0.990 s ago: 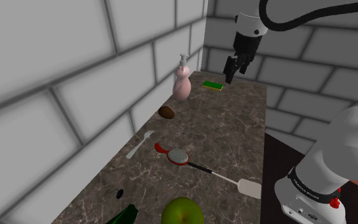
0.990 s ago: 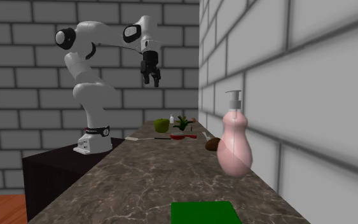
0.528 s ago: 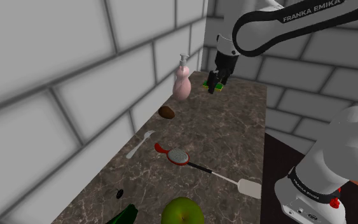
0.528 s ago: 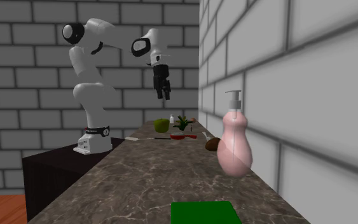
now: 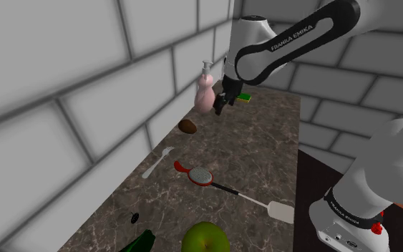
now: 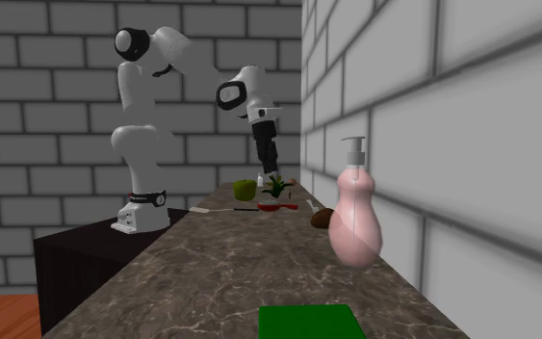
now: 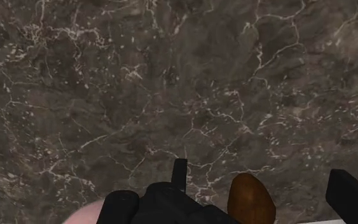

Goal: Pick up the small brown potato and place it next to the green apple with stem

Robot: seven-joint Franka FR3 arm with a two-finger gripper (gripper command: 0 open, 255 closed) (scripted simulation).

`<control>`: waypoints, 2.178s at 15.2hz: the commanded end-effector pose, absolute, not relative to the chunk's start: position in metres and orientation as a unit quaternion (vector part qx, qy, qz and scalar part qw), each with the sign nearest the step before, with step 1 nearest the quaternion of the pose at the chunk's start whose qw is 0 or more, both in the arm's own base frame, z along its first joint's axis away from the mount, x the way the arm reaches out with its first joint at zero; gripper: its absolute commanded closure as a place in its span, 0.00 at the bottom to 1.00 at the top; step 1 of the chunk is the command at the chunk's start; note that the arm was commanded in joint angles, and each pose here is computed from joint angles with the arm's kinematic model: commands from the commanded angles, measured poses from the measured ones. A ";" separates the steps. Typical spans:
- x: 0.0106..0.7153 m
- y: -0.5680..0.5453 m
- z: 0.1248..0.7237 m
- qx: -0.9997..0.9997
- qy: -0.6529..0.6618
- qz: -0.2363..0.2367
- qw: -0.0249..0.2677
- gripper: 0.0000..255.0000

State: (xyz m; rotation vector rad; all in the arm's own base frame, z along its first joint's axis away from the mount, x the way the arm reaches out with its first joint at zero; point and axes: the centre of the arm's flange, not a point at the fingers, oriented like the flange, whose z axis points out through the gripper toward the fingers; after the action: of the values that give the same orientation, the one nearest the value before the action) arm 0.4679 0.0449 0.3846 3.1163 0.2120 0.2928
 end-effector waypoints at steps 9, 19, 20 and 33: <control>0.556 0.073 0.296 0.987 0.101 0.121 -0.030 0.00; 0.604 0.094 0.233 0.983 0.118 0.135 -0.046 0.00; 0.606 0.095 0.228 0.983 0.118 0.135 -0.046 0.00; 0.609 0.097 0.215 0.983 0.118 0.135 -0.046 1.00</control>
State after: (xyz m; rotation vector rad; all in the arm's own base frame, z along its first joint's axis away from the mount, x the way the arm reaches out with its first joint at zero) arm 0.6093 0.0964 0.2156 3.1814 0.3823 0.4378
